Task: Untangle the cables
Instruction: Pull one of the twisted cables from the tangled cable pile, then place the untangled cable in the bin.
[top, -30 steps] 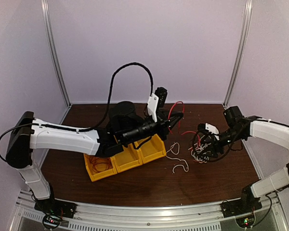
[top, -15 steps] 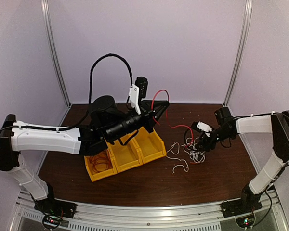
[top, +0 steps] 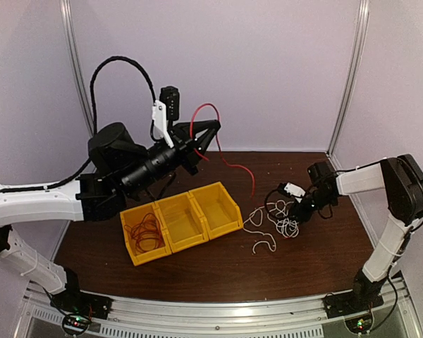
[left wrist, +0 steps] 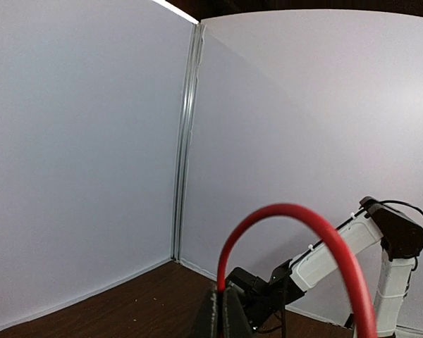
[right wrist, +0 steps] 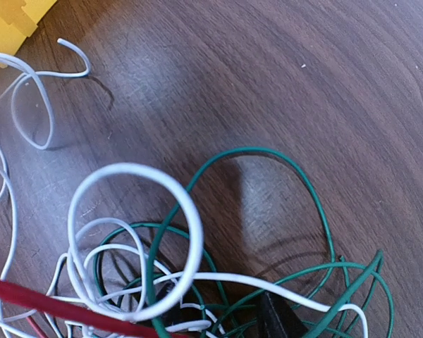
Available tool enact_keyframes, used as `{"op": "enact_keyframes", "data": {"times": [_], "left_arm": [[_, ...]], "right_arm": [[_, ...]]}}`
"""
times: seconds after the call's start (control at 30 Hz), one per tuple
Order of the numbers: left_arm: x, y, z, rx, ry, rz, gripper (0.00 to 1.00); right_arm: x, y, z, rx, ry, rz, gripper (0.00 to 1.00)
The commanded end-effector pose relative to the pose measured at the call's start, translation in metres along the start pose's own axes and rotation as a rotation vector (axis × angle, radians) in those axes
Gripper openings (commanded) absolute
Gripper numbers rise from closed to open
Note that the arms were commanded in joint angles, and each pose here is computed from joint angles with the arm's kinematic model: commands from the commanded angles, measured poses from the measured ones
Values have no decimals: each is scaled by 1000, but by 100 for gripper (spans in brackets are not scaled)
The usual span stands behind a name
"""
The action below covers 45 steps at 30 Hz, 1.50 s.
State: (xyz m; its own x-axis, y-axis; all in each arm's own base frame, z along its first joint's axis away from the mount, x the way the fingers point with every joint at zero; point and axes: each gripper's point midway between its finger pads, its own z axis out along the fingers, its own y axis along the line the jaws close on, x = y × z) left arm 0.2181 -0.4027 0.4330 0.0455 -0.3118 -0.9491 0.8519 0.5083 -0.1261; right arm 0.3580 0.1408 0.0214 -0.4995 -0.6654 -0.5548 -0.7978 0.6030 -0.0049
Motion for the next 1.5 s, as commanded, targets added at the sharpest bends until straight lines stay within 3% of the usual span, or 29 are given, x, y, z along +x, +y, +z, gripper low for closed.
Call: {"op": "enact_keyframes", "data": {"times": [0.0, 0.17, 0.5, 0.7, 0.83, 1.03, 1.2, 1.47], "left_arm": [[-70, 9, -19, -66, -122, 97, 0], [-132, 20, -37, -162, -169, 215, 0], [-260, 45, -114, -394, -350, 389, 0], [-267, 52, -127, -443, -333, 420, 0], [-264, 61, -126, -485, -249, 440, 0], [-310, 83, -186, -659, -361, 396, 0], [-347, 86, -222, -692, -432, 370, 0], [-328, 95, -214, -742, -353, 397, 0]], "right_arm": [[4, -11, 2, 37, 28, 22, 38], [6, -15, 0, 41, 28, 39, 39], [8, -18, -1, 45, 34, 53, 43], [4, -17, -6, 41, 18, 53, 44], [-3, -25, -14, 80, -2, 66, 44], [8, -31, -7, 86, 30, 93, 43], [10, -34, -9, 92, 29, 98, 43], [-3, -26, -20, 55, -18, 81, 45]]}}
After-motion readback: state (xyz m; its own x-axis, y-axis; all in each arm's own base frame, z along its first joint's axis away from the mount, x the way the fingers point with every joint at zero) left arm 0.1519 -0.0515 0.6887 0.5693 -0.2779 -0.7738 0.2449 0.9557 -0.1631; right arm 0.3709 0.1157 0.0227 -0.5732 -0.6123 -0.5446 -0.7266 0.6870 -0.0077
